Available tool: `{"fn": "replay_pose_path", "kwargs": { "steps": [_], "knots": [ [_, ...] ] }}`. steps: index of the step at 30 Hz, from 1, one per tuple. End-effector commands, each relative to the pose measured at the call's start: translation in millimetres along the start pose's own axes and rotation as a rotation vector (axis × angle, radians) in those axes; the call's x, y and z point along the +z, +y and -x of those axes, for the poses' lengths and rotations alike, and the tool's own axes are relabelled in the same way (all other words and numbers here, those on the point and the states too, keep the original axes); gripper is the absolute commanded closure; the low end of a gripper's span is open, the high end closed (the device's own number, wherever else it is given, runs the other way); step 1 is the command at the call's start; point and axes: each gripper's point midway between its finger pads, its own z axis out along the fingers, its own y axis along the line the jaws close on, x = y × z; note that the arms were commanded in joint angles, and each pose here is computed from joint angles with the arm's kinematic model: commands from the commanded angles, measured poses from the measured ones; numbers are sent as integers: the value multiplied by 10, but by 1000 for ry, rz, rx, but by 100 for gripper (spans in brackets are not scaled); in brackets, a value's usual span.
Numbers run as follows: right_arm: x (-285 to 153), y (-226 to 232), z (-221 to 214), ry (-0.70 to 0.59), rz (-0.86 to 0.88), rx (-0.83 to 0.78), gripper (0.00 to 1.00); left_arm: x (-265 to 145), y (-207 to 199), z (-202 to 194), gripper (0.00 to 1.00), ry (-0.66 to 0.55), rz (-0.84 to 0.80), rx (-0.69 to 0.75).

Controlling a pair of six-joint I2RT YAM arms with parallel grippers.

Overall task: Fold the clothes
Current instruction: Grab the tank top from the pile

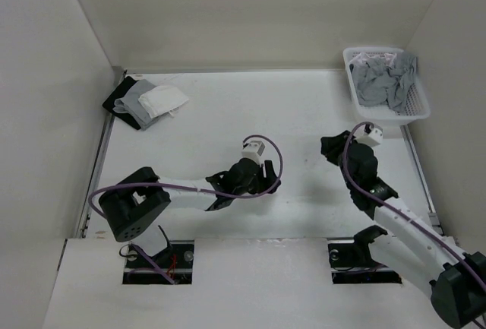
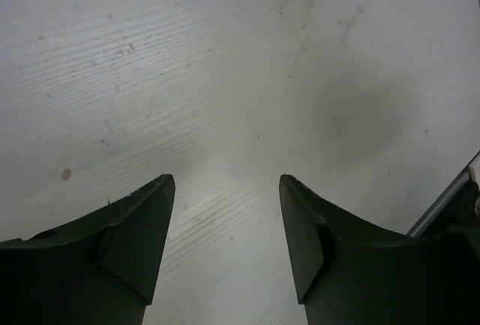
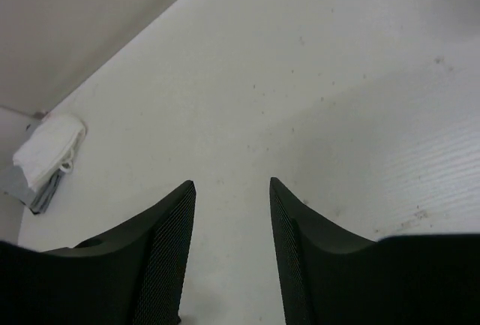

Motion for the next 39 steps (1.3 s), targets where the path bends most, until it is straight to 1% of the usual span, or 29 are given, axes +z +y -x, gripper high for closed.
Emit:
{"fn": "replay_pose_path", "kwargs": {
  "steps": [1, 2, 3, 4, 5, 6, 7, 9, 11, 12, 13, 15, 18, 19, 21, 22, 24, 27, 30, 31, 32, 34, 39],
  "knots": [
    [175, 86, 588, -101, -60, -33, 72, -4, -313, -1, 43, -6, -114, 23],
    [282, 64, 809, -129, -95, -44, 84, -6, -308, -22, 44, -3, -115, 31],
    [339, 46, 916, -141, -114, -48, 89, -10, -305, -37, 45, -4, -117, 36],
    [451, -2, 1105, -164, -148, -58, 94, -14, -305, -33, 47, -19, -124, 52],
    [539, -72, 1262, -184, -182, -70, 97, -19, -311, -29, 49, -27, -128, 62],
    [594, -130, 1378, -199, -206, -70, 97, -34, -321, -8, 54, -41, -133, 73],
    [711, -250, 1549, -216, -251, -74, 98, -86, -336, 45, 68, -66, -143, 88],
    [966, -613, 1913, -253, -360, -73, 98, -137, -330, 110, 86, -97, -147, 96],
    [1082, -787, 2038, -262, -405, -71, 98, -156, -277, 159, 90, -118, -135, 92],
    [1250, -1041, 2165, -269, -463, -65, 96, -170, -229, 199, 92, -132, -127, 85],
    [1326, -1146, 2204, -268, -485, -63, 94, -176, -203, 230, 91, -143, -125, 80],
    [1535, -1421, 2288, -258, -541, -55, 90, -176, -166, 285, 88, -162, -123, 82],
    [1813, -1742, 2402, -244, -596, -44, 75, -168, -97, 330, 75, -173, -116, 64],
    [1958, -1840, 2432, -226, -601, -39, 65, -178, -65, 358, 68, -181, -112, 56],
    [2224, -1933, 2485, -190, -579, -41, 54, -207, -21, 424, 60, -202, -110, 47],
    [2351, -1993, 2496, -171, -574, -45, 51, -224, 11, 460, 57, -214, -105, 40],
    [2567, -2131, 2491, -143, -581, -51, 46, -236, 64, 519, 56, -234, -100, 29],
    [2832, -2300, 2484, -128, -579, -37, 44, -220, 148, 575, 55, -247, -85, 11],
    [2929, -2424, 2573, -176, -609, -20, 44, -174, 231, 576, 55, -235, -69, -5],
    [2929, -2494, 2622, -198, -635, -15, 45, -154, 262, 565, 55, -227, -66, -11],
    [2898, -2558, 2643, -214, -671, -12, 47, -142, 284, 567, 55, -223, -62, -18],
    [2825, -2590, 2681, -245, -715, -18, 49, -114, 325, 566, 55, -212, -60, -38],
    [2628, -2651, 2796, -314, -784, -112, 47, -114, 351, 593, 55, -216, -73, -66]
  ]
}}
